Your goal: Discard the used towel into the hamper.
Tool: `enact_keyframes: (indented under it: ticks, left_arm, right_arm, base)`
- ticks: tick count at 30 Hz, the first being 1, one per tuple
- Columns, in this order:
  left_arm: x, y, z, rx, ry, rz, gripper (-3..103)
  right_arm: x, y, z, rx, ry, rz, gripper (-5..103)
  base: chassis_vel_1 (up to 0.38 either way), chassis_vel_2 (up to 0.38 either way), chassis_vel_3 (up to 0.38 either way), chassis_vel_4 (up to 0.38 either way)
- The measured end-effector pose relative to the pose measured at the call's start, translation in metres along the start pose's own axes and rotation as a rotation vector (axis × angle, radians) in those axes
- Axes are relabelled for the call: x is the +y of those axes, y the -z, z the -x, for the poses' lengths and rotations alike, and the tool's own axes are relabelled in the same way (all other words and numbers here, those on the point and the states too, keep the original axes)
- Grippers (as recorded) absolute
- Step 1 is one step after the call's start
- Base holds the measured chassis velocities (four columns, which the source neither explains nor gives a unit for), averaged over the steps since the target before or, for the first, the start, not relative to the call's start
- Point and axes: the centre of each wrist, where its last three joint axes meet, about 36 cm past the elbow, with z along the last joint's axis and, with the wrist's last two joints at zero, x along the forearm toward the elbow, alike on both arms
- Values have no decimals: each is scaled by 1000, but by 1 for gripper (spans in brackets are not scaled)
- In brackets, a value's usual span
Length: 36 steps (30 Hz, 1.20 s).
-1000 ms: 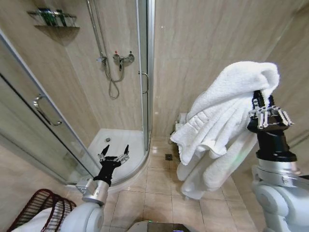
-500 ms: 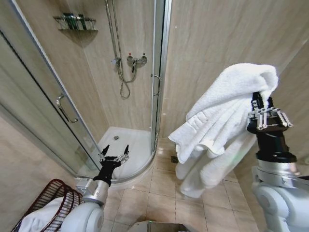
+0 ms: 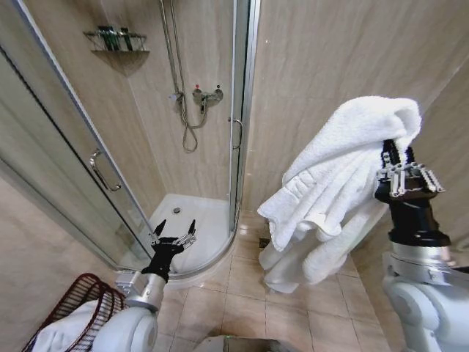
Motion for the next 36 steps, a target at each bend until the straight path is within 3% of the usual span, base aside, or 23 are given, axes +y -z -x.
enact_keyframes:
  ticks: [21, 36]
  left_arm:
    - [0, 0, 0, 0, 0, 0, 100]
    - [0, 0, 0, 0, 0, 0, 100]
  right_arm:
    - [1, -1, -2, 10, 5, 5, 13]
    - [2, -1, 0, -1, 11, 11, 13]
  base:
    - [7, -7, -6, 10]
    - [186, -184, -193, 182]
